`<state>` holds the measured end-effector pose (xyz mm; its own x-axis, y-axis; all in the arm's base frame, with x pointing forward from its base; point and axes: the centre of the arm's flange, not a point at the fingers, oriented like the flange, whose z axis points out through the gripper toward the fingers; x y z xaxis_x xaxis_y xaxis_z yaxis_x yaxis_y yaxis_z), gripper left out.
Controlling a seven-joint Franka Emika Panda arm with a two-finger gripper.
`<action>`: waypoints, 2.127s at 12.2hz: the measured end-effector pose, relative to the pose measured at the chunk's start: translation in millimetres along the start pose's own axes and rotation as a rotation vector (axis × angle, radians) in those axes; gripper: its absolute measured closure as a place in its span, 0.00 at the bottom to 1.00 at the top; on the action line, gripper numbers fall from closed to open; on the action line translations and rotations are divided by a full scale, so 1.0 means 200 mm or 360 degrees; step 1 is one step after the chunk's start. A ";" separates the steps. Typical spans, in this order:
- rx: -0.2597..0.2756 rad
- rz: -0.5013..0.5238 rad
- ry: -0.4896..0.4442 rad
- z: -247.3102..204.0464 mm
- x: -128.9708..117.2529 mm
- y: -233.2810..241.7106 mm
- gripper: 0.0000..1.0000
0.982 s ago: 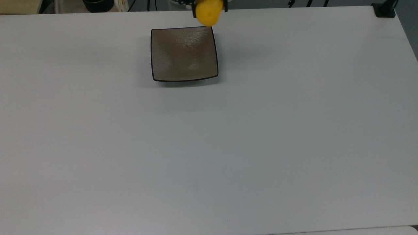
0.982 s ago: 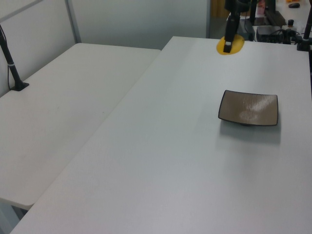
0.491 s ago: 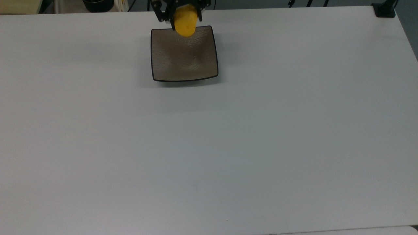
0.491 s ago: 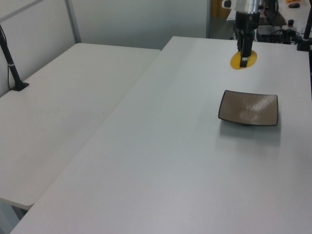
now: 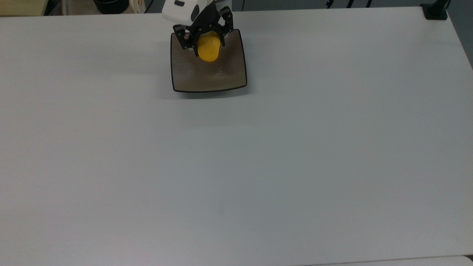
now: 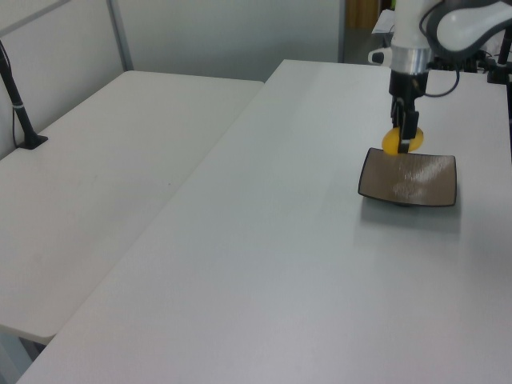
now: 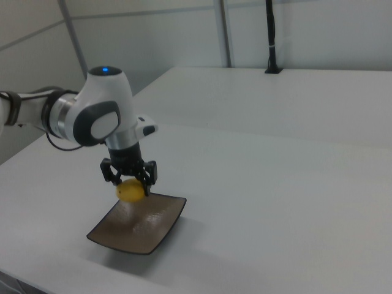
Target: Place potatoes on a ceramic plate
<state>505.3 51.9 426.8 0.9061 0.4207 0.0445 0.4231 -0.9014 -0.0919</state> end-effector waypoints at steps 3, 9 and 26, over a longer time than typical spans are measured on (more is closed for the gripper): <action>-0.0019 0.0000 0.0018 0.16 -0.06 0.00 0.26; -0.0019 0.0006 -0.0002 0.33 -0.10 0.01 0.25; -0.0044 0.0186 0.0039 -0.85 0.12 -0.07 0.00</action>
<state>521.8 57.5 598.0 0.9488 0.3101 0.0593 0.3139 -0.9469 -0.0702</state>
